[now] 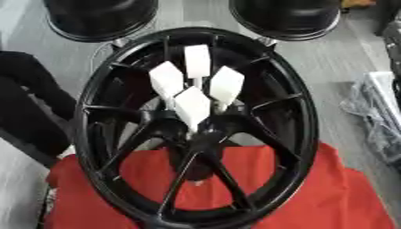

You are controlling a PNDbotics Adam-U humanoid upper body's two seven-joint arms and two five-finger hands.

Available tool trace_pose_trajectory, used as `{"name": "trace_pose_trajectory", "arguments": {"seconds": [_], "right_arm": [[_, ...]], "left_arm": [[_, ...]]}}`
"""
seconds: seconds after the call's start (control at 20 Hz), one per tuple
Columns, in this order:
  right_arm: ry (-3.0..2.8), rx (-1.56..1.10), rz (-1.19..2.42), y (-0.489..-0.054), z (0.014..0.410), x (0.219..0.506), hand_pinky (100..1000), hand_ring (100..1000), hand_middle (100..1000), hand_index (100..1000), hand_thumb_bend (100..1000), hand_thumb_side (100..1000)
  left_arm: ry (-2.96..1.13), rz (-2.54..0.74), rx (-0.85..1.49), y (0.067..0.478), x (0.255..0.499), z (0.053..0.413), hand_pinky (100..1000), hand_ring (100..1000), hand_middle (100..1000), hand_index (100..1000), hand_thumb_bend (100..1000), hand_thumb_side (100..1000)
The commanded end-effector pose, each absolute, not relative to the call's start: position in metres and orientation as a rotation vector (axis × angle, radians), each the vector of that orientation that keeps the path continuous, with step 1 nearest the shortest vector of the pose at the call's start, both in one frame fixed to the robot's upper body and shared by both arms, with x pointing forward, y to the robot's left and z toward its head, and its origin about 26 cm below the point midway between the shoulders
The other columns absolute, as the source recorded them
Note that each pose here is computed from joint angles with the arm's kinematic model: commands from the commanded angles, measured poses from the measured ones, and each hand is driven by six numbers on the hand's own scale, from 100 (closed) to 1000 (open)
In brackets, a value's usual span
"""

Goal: Pull the pin out of the wheel hub.

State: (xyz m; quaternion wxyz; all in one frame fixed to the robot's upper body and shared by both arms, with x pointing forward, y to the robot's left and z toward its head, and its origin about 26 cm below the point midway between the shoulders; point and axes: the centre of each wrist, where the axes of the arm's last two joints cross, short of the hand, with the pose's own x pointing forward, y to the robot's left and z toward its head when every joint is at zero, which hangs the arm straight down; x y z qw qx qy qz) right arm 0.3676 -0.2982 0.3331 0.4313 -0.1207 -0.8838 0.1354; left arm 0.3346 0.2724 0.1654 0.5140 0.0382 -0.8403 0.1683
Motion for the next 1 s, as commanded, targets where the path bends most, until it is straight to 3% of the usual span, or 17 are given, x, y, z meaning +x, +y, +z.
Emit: {"name": "trace_pose_trajectory", "arguments": {"seconds": [0.05,0.45,0.8,1.0], "right_arm": [[-2.237,-0.329,0.548,-0.289,0.363,0.359,852,858,884,890,334,297],[-2.280,-0.287,1.009,-0.233,0.408,0.330,833,821,842,874,391,258],[-2.185,-0.370,1.397,-0.191,0.411,0.316,833,814,830,867,482,298],[-2.101,-0.344,1.560,-0.167,0.406,0.317,834,817,834,868,481,317]], "left_arm": [[-2.041,0.374,0.133,0.280,0.333,0.171,643,797,713,744,356,660],[-2.028,0.363,0.158,0.286,0.332,0.168,642,797,713,744,354,663],[-2.016,0.344,0.176,0.289,0.331,0.165,642,798,713,744,352,668],[-2.012,0.337,0.181,0.290,0.330,0.164,642,799,713,743,351,668]]}}
